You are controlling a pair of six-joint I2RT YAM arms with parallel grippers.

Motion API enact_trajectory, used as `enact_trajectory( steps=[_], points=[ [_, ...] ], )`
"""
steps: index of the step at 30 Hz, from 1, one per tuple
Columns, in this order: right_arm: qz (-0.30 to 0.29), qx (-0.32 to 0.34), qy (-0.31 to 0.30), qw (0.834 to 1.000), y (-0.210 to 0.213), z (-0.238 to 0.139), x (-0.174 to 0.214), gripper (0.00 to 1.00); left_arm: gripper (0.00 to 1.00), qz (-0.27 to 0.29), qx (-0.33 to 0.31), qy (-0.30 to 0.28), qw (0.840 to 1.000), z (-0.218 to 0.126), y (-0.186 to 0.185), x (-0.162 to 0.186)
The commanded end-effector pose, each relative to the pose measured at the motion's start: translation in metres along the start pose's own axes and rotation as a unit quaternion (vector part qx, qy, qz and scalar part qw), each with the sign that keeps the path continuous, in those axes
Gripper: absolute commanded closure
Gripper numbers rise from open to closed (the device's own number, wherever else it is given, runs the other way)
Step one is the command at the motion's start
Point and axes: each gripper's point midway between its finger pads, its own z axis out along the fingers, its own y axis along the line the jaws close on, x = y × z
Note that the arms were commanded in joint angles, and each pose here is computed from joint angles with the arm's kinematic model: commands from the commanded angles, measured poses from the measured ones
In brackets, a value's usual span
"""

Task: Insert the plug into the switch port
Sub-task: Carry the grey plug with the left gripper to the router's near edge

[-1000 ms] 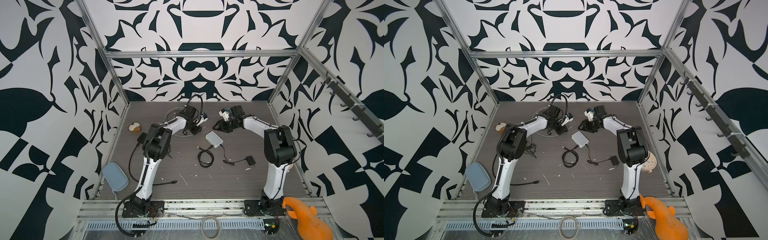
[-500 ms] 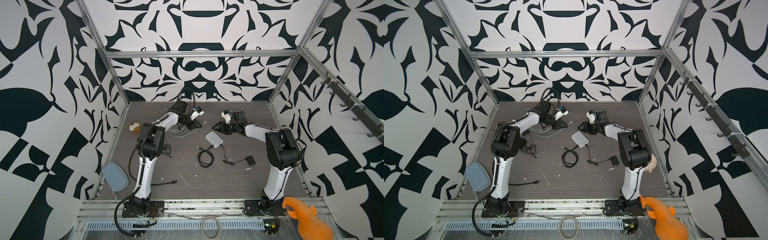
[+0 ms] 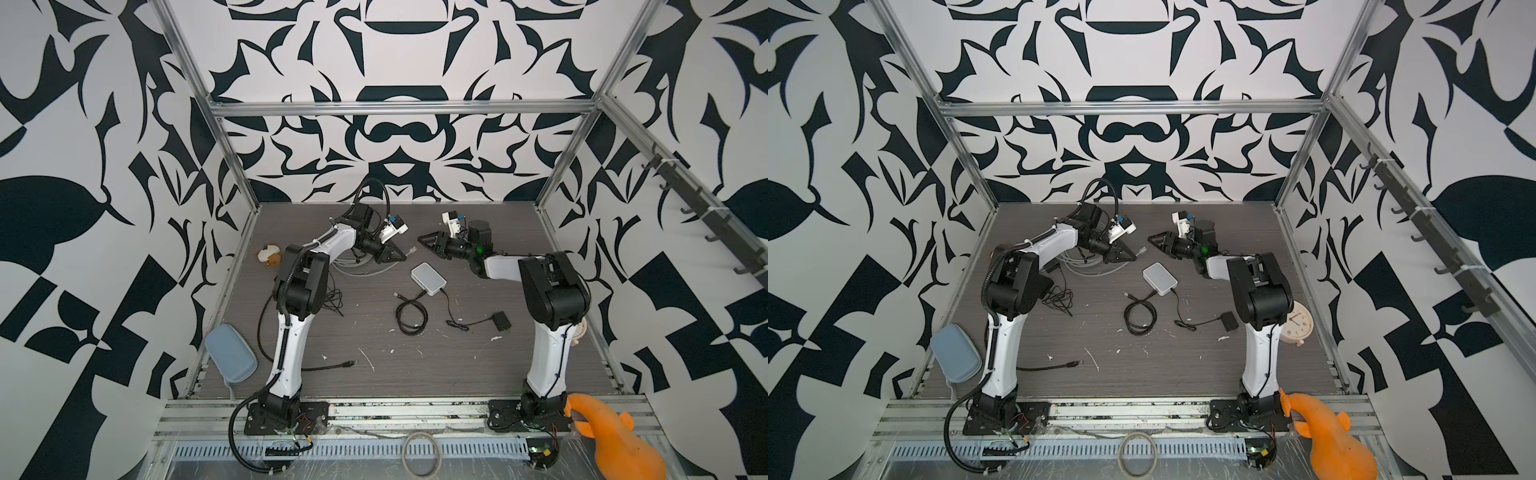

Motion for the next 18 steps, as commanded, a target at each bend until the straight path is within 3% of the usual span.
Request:
enact_trajectory(
  steps=[1, 11, 18],
  points=[
    [-0.049, -0.046, -0.008, 0.998, 0.038, 0.003, -0.014, 0.53, 1.0, 0.006, 0.023, -0.01, 1.0, -0.007, -0.018, -0.011],
    [-0.056, -0.061, 0.013, 0.997, 0.046, 0.009, 0.001, 0.66, 1.0, 0.003, 0.03, -0.018, 0.999, -0.008, -0.021, -0.013],
    [-0.055, -0.076, 0.015, 0.995, 0.054, 0.005, 0.006, 0.85, 1.0, -0.001, 0.029, -0.018, 0.999, -0.007, -0.021, -0.013]
  ],
)
